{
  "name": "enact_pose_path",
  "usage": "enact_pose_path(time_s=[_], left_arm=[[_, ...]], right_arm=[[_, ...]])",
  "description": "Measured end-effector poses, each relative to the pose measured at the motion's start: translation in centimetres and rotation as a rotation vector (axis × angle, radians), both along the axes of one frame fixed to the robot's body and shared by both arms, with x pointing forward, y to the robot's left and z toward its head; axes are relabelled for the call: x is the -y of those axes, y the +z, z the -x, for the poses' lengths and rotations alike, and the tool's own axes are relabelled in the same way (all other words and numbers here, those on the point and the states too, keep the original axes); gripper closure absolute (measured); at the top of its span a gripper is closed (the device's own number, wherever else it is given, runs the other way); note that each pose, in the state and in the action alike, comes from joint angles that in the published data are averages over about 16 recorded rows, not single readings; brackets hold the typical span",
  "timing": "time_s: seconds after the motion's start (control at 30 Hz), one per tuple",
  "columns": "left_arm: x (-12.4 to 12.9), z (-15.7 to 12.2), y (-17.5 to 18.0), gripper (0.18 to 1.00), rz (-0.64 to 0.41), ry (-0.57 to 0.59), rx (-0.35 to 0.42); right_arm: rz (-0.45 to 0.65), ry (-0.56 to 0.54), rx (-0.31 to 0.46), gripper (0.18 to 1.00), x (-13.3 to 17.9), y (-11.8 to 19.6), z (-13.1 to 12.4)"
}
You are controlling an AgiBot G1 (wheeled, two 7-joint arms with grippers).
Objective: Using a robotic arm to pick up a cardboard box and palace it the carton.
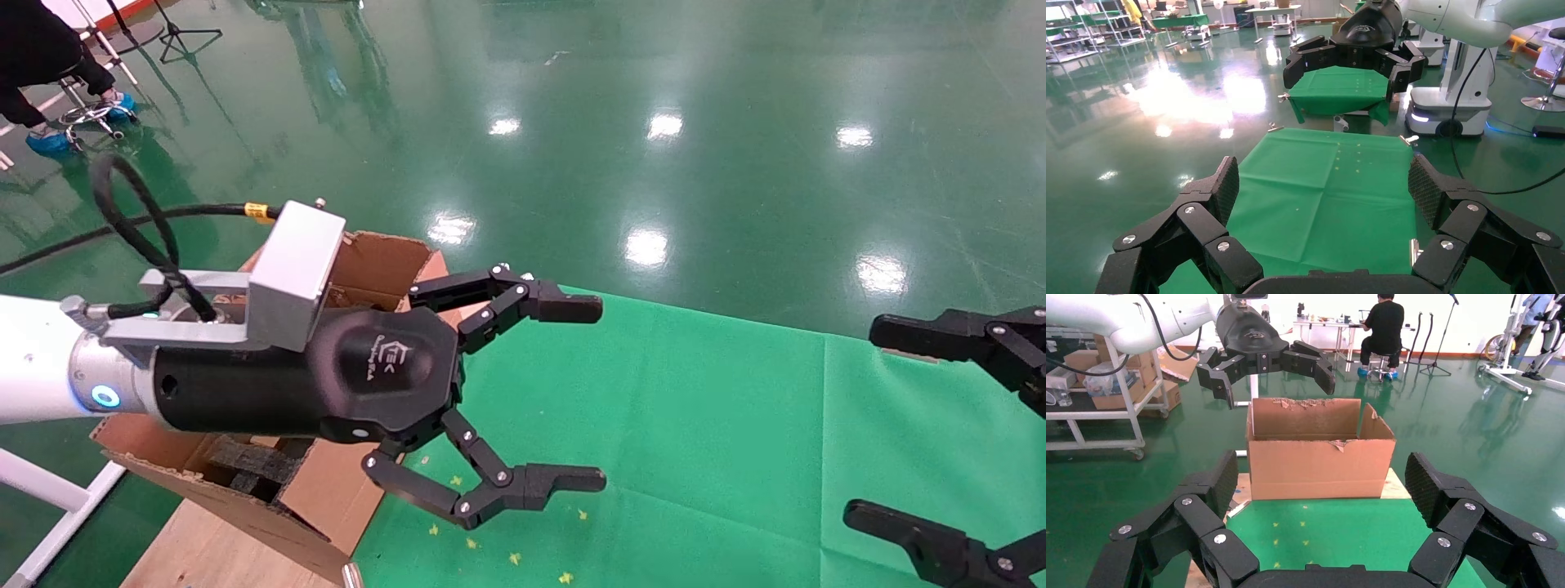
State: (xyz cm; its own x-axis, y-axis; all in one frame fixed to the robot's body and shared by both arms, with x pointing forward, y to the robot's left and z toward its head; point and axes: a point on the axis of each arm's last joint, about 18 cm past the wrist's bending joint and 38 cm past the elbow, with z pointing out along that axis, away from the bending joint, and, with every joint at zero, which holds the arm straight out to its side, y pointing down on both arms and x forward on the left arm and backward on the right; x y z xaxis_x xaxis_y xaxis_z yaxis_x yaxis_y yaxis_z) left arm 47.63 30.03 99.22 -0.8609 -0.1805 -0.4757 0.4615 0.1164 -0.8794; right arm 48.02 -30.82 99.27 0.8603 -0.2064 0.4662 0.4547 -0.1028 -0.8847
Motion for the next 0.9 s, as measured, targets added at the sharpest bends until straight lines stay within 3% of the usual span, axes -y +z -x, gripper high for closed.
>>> enact_pose_path(time_s=[0.9], left_arm=[[0.00,0.00,0.00,0.183,0.000,0.000,0.000]], right_arm=[[0.000,0.000,0.000,0.178,0.00,0.00,0.00]])
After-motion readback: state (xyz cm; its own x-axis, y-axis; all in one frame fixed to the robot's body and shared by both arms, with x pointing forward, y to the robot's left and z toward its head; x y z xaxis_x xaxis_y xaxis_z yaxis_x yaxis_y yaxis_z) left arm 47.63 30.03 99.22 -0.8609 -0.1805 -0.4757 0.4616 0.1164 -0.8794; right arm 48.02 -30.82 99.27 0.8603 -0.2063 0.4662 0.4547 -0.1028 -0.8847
